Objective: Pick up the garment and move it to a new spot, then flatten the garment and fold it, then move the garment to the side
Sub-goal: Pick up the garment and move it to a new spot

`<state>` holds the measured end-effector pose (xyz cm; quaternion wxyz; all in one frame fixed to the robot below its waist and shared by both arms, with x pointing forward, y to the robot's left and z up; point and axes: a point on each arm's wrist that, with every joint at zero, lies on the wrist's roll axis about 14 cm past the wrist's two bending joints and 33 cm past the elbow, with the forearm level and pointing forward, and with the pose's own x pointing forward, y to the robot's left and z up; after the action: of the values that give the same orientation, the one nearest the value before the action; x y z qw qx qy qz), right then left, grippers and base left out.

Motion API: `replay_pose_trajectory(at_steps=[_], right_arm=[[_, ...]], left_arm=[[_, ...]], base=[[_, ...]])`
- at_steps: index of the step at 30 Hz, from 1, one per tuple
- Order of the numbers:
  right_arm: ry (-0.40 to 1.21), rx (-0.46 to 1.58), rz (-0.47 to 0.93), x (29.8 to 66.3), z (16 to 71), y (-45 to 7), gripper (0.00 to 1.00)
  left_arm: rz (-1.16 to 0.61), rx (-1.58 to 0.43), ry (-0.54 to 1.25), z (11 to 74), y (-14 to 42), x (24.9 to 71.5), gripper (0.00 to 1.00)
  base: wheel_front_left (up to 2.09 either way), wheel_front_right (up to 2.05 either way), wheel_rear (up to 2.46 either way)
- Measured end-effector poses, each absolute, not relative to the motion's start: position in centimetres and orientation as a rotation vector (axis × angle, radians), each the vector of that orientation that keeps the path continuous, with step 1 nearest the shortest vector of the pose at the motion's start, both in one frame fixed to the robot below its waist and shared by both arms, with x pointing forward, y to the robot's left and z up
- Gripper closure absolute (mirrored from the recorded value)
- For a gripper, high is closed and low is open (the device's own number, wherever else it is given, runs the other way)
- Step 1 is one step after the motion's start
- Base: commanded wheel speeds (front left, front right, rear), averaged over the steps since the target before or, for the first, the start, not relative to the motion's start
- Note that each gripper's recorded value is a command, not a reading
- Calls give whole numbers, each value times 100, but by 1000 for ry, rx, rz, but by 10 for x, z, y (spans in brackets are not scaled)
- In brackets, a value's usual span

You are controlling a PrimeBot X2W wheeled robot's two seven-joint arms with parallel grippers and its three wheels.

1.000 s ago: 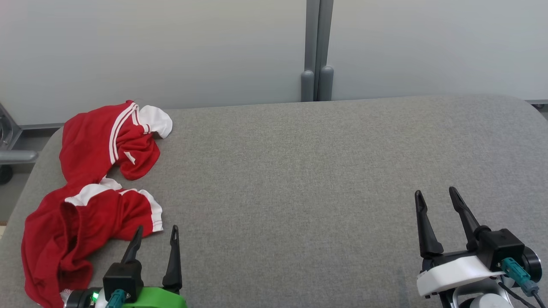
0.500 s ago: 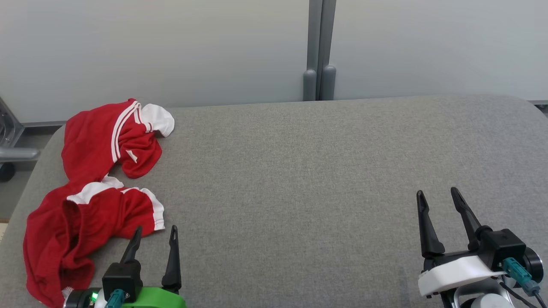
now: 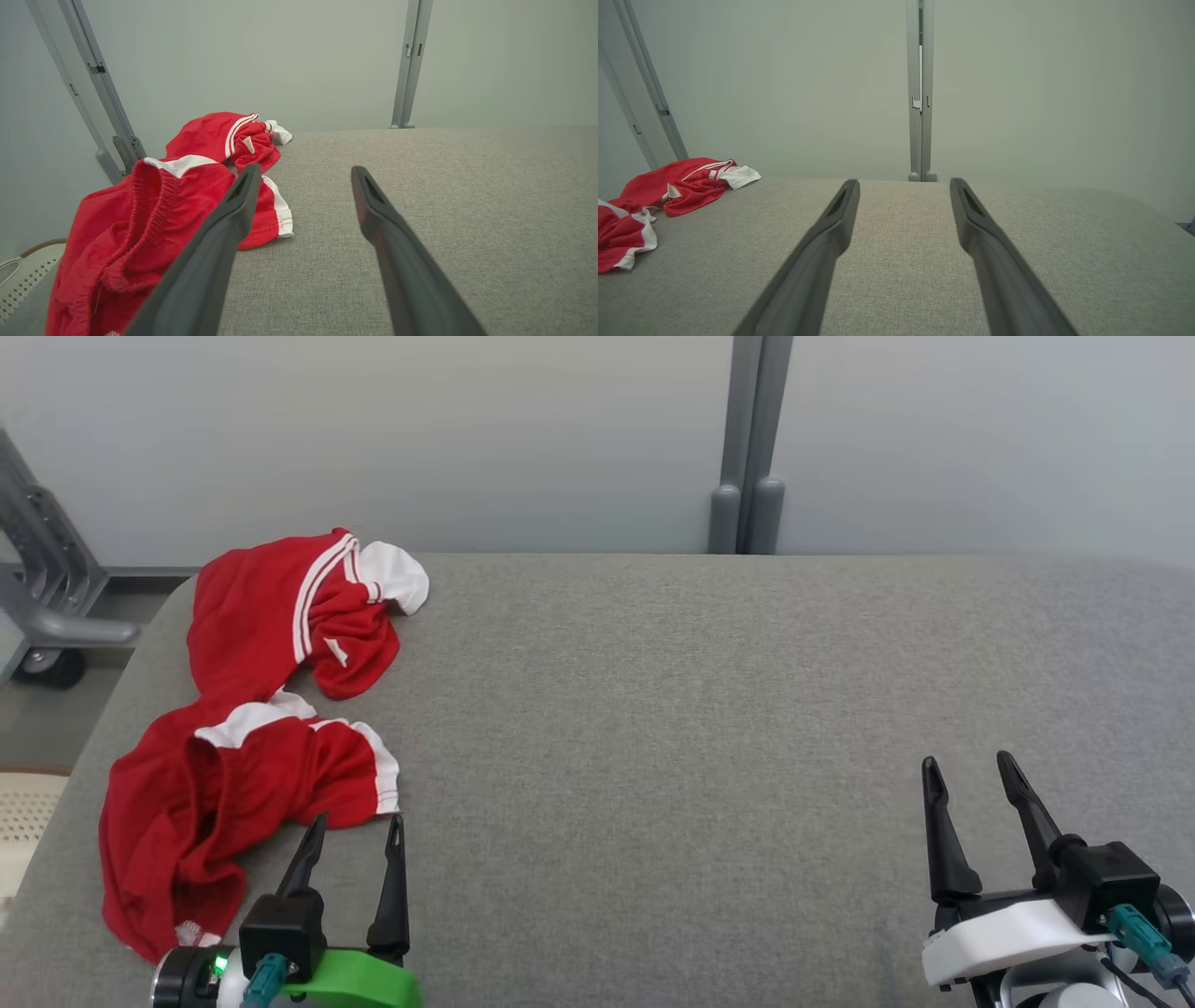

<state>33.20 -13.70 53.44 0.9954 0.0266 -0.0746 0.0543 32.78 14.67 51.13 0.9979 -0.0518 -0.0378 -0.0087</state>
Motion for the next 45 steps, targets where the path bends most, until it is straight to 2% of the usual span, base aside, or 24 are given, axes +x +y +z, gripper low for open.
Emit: replay_pose_trajectory(at_steps=[32,45], right_arm=[[-119,85,613,363,531,20,0],[-102,87,644,365,526,31,0]], left_arm=[[437,-92,-101,512,269,248,0],[458,-92,-84,507,271,242,0]], base=[[0,0,0],[0,0,0]])
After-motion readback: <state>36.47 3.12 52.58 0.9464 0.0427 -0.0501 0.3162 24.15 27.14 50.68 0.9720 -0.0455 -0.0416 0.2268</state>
